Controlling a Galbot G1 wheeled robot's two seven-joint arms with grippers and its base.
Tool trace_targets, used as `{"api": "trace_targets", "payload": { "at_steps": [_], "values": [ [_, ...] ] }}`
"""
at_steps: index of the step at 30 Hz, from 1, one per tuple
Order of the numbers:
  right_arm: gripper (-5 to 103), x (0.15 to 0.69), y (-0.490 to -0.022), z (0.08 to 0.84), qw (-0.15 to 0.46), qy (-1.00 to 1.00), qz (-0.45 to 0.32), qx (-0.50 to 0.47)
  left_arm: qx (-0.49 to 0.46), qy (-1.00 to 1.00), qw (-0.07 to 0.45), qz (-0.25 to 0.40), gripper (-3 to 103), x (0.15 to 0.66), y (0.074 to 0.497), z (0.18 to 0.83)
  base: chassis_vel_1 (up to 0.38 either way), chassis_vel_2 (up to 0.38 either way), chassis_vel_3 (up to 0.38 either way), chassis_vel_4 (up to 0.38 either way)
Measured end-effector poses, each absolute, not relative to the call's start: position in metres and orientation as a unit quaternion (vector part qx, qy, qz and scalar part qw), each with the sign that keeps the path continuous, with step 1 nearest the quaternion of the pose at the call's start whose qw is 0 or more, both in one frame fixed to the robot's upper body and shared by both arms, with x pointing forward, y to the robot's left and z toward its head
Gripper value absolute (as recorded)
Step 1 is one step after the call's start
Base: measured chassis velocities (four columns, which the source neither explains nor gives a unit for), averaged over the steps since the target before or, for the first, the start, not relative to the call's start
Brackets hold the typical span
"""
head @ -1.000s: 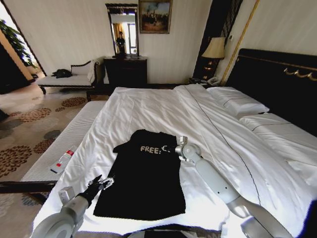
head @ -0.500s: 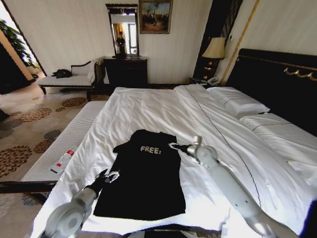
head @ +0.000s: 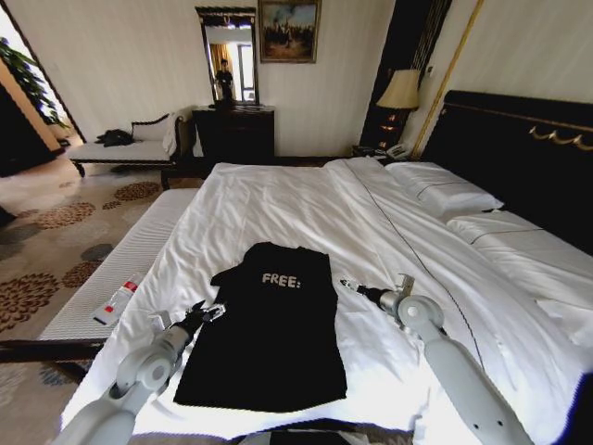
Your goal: Fold the clothes on the bed.
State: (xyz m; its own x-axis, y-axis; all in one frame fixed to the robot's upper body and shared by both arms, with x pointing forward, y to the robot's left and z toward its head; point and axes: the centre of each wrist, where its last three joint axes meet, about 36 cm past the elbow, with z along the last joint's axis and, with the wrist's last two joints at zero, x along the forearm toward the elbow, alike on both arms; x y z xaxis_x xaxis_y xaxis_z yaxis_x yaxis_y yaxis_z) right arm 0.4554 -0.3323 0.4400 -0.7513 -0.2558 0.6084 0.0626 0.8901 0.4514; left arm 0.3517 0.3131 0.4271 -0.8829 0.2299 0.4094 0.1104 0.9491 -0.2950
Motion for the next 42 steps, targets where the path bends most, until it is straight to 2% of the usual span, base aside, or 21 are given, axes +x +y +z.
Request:
{"api": "trace_targets", "payload": {
  "at_steps": [3,13,14,17,18,30,33,36,37,39,41,42],
  "values": [
    [100,0.458,-0.33,0.436,0.351,-0.905,-0.235,0.053,-0.096,-0.964,0.213,0.125,103,0.365,0.307,0.426,0.0,0.0,0.0,0.0],
    [100,0.46,-0.328,0.432,0.354,-0.903,-0.24,0.052,-0.117,-0.966,0.21,0.099,96,0.387,0.294,0.404,0.0,0.0,0.0,0.0],
    [100,0.46,-0.328,0.432,0.354,-0.903,-0.239,0.051,-0.12,-0.966,0.21,0.096,93,0.388,0.292,0.401,0.0,0.0,0.0,0.0],
    [100,0.46,-0.329,0.432,0.354,-0.903,-0.239,0.051,-0.122,-0.965,0.211,0.094,93,0.388,0.291,0.399,0.0,0.0,0.0,0.0],
    [100,0.46,-0.33,0.433,0.354,-0.903,-0.238,0.05,-0.125,-0.965,0.213,0.091,86,0.39,0.288,0.394,0.0,0.0,0.0,0.0],
    [100,0.459,-0.335,0.438,0.353,-0.905,-0.234,0.045,-0.115,-0.965,0.222,0.083,84,0.412,0.282,0.364,0.0,0.0,0.0,0.0],
    [100,0.459,-0.335,0.439,0.353,-0.905,-0.234,0.044,-0.116,-0.965,0.219,0.083,80,0.415,0.28,0.362,0.0,0.0,0.0,0.0],
    [100,0.458,-0.335,0.438,0.355,-0.904,-0.233,0.043,-0.118,-0.966,0.216,0.082,65,0.417,0.279,0.359,0.0,0.0,0.0,0.0],
    [100,0.458,-0.335,0.438,0.355,-0.904,-0.233,0.043,-0.118,-0.966,0.216,0.082,65,0.417,0.279,0.359,0.0,0.0,0.0,0.0],
    [100,0.458,-0.335,0.437,0.356,-0.904,-0.233,0.042,-0.118,-0.966,0.216,0.082,55,0.417,0.28,0.357,0.0,0.0,0.0,0.0],
    [100,0.458,-0.335,0.437,0.356,-0.904,-0.233,0.042,-0.119,-0.966,0.216,0.081,55,0.418,0.28,0.356,0.0,0.0,0.0,0.0],
    [100,0.458,-0.334,0.437,0.356,-0.904,-0.233,0.042,-0.119,-0.966,0.216,0.081,49,0.418,0.28,0.356,0.0,0.0,0.0,0.0]
  ]
}}
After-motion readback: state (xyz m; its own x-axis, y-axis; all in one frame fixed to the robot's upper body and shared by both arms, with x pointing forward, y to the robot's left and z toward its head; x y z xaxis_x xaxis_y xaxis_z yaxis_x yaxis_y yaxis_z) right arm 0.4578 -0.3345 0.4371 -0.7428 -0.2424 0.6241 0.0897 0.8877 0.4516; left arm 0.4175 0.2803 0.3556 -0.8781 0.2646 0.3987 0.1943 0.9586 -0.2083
